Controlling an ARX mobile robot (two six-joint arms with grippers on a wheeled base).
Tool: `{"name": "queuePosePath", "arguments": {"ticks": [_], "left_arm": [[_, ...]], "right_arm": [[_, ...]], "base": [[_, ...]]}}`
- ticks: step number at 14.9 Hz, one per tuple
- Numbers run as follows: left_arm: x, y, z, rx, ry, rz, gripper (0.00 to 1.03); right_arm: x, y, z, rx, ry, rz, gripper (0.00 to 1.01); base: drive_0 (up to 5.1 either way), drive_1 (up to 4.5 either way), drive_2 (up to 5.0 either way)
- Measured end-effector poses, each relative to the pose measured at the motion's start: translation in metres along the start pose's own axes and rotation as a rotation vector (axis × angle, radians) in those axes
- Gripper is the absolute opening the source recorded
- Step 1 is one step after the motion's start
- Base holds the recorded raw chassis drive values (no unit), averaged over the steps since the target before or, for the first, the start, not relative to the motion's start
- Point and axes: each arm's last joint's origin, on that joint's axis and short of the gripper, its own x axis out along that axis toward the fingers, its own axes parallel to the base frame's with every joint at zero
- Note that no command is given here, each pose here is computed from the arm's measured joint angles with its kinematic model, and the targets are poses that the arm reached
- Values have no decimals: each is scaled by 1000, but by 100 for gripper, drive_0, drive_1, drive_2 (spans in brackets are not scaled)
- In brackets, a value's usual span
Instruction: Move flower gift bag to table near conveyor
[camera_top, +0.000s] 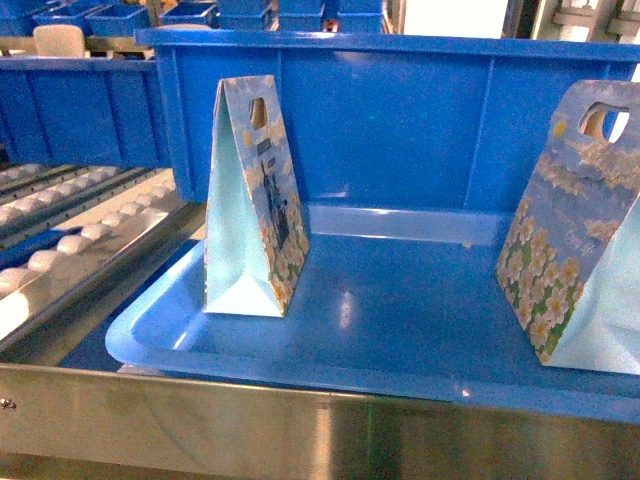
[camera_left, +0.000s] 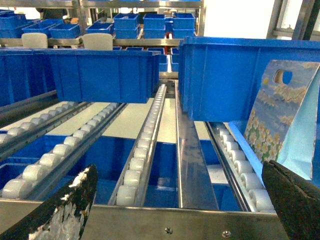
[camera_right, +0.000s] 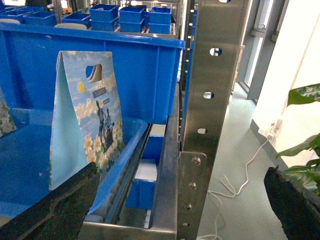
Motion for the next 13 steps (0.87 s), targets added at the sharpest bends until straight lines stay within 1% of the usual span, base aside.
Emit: {"name": "queuePosePath", "arguments": {"ticks": [13], "left_arm": [[0,0,1,0,-5,-4,98]], "right_arm": [[0,0,0,0,0,-1,98]], "base": [[0,0,0]]}}
